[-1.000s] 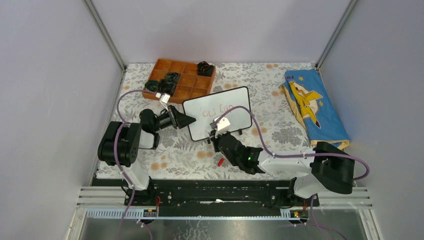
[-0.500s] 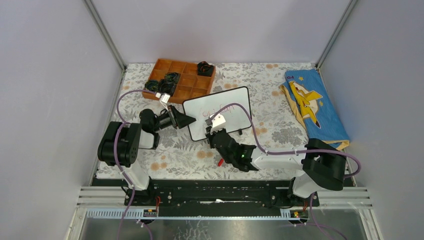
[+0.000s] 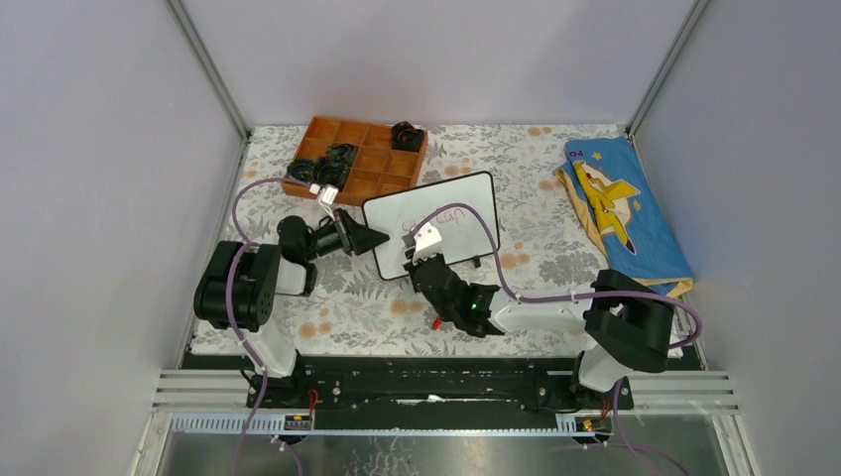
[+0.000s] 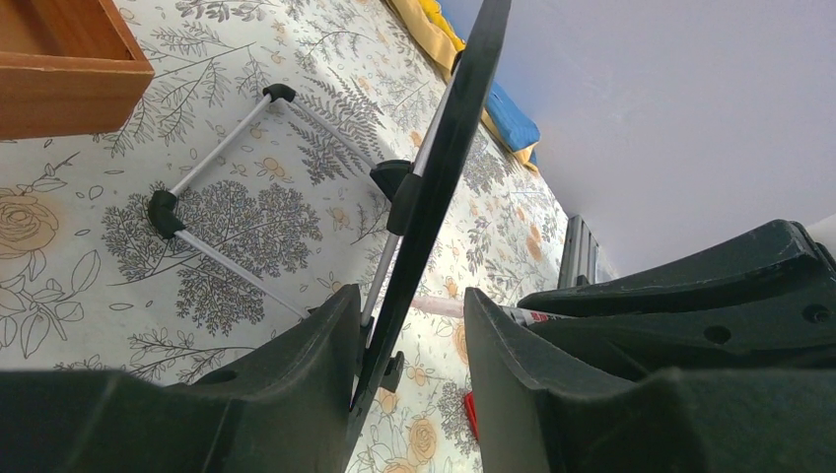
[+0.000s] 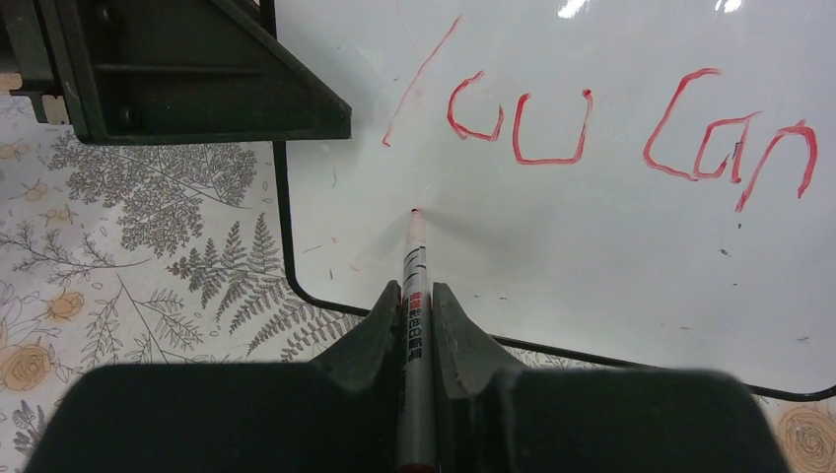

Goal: Write a sentence on the whiteboard

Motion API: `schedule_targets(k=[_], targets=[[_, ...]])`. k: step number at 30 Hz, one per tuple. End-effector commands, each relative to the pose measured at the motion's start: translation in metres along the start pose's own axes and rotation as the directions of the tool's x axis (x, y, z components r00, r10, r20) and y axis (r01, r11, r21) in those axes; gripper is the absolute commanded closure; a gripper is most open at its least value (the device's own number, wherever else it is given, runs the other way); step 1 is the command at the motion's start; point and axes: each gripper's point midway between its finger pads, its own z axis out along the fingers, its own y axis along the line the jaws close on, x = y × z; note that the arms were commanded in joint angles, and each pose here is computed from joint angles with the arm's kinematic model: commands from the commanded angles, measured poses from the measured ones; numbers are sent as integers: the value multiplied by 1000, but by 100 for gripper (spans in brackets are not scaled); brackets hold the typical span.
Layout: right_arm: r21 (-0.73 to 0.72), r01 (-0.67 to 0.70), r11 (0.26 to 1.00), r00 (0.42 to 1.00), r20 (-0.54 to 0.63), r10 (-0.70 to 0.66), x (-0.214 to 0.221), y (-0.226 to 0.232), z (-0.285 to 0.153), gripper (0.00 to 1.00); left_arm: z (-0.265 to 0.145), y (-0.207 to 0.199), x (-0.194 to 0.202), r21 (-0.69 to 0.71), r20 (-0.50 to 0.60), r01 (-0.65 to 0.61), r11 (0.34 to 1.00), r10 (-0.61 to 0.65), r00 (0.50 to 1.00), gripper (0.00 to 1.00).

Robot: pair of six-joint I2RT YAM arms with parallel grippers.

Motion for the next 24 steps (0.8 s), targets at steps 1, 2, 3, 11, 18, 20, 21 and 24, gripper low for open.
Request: schedule_targets(k=[1,2,3,11,18,20,21,24], targets=[[31,-41,999,999,29,40,-16,-1,5,100,5,-7,-13,20,20,-70,997,69,997,50],[29,-40,999,999,24,39,-14,-1,5,100,5,-7,-12,20,19,-69,997,68,997,50],[29,-38,999,999,18,38,-11,-1,5,100,5,-7,-12,19,19,-68,998,68,998,50],[14,-43,999,999,-17,44,1,-1,2,100,5,-6,-12,17,18,-68,998,68,998,50],[10,-41,999,998,-52,42,14,-3,-2,100,5,-8,-12,20,17,-70,997,69,997,50],[7,-44,999,997,-61,44,18,-3,-2,100,6,-7,-11,19,15,-68,998,68,998,50],[7,-45,999,997,-65,46,19,-3,-3,100,6,-7,-11,19,15,-68,998,67,998,50],[3,-49,999,996,-73,49,22,-3,-4,100,6,-8,-11,20,12,-69,997,68,998,50]])
